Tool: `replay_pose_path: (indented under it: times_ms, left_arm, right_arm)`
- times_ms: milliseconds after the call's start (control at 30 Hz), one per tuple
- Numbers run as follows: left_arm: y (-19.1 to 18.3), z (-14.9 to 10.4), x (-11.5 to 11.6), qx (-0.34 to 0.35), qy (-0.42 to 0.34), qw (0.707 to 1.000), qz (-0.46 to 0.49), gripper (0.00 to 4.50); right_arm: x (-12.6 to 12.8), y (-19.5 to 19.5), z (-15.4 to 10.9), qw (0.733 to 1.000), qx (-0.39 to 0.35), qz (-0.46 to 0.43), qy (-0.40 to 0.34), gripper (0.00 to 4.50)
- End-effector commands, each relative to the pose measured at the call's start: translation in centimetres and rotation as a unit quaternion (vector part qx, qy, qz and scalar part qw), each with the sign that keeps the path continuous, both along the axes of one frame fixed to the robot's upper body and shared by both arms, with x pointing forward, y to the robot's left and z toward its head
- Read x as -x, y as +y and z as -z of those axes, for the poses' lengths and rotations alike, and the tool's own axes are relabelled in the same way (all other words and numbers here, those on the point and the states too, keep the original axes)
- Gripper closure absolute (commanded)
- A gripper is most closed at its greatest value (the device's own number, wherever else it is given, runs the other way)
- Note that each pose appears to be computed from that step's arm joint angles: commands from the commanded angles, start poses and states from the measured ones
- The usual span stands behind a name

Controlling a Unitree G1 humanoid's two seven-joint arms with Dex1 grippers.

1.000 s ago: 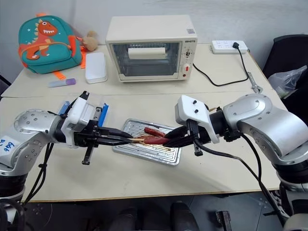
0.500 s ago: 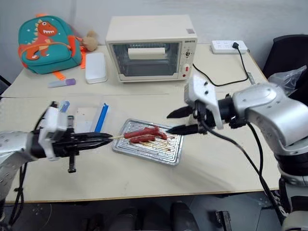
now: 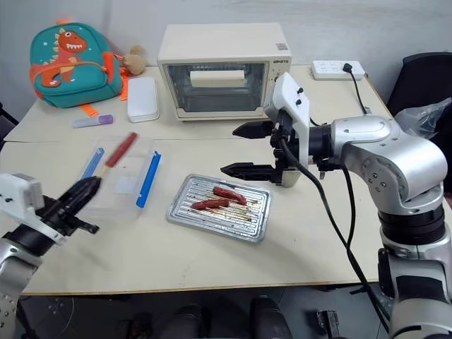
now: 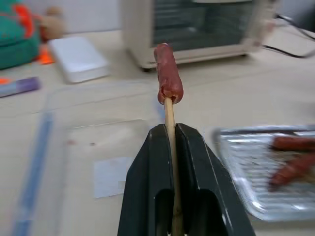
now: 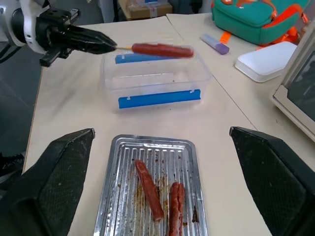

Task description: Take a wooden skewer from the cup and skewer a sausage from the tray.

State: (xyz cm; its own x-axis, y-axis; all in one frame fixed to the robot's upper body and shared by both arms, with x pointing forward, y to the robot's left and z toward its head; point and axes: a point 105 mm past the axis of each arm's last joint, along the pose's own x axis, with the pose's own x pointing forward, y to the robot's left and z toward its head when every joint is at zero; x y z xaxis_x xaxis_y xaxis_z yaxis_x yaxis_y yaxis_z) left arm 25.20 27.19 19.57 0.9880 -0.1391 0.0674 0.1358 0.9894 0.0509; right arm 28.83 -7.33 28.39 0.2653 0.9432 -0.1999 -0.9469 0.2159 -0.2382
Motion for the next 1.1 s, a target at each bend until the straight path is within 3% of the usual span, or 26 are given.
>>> replay_pose_path:
  times_ms: [33,300,500,600,767,867,1000,1100]
  left_arm:
    - [1.0,0.1,-1.8,-0.009,-0.001,1.000,-0.012,4.50]
    - [0.4,1.5,-3.4,-0.005,0.032,0.999,0.011,4.50]
    - [0.5,0.4,-2.6,-0.028,0.024,0.999,0.026,3.06]
    - [1.5,-1.8,-0.7,-0.034,0.013,0.999,0.039,2.35]
    - [2.6,-4.0,3.6,-0.050,0.018,0.994,0.093,2.35]
    - [5.0,-4.0,6.6,-0.045,0.055,0.994,0.081,2.35]
    - [7.6,-2.9,8.6,-0.035,0.083,0.995,0.050,2.35]
    - [7.1,-3.1,8.5,-0.041,0.080,0.994,0.065,2.35]
  right_arm:
    - [1.2,0.9,-0.9,0.999,-0.015,-0.025,-0.019,0.02]
    - [1.1,1.5,-0.7,0.999,-0.026,-0.027,-0.019,0.02]
    - [0.8,1.6,-0.3,0.999,-0.026,-0.027,-0.023,0.00]
    - [0.8,1.2,-0.1,0.999,-0.017,-0.028,-0.024,0.00]
    - [0.9,0.4,0.2,0.999,0.002,-0.030,-0.021,0.00]
    - [0.9,-0.1,0.5,0.999,0.014,-0.033,-0.013,0.00]
    - [0.6,-0.6,0.9,0.999,0.029,-0.031,-0.007,0.00]
    - [0.4,-0.8,1.2,0.999,0.036,-0.029,-0.003,0.00]
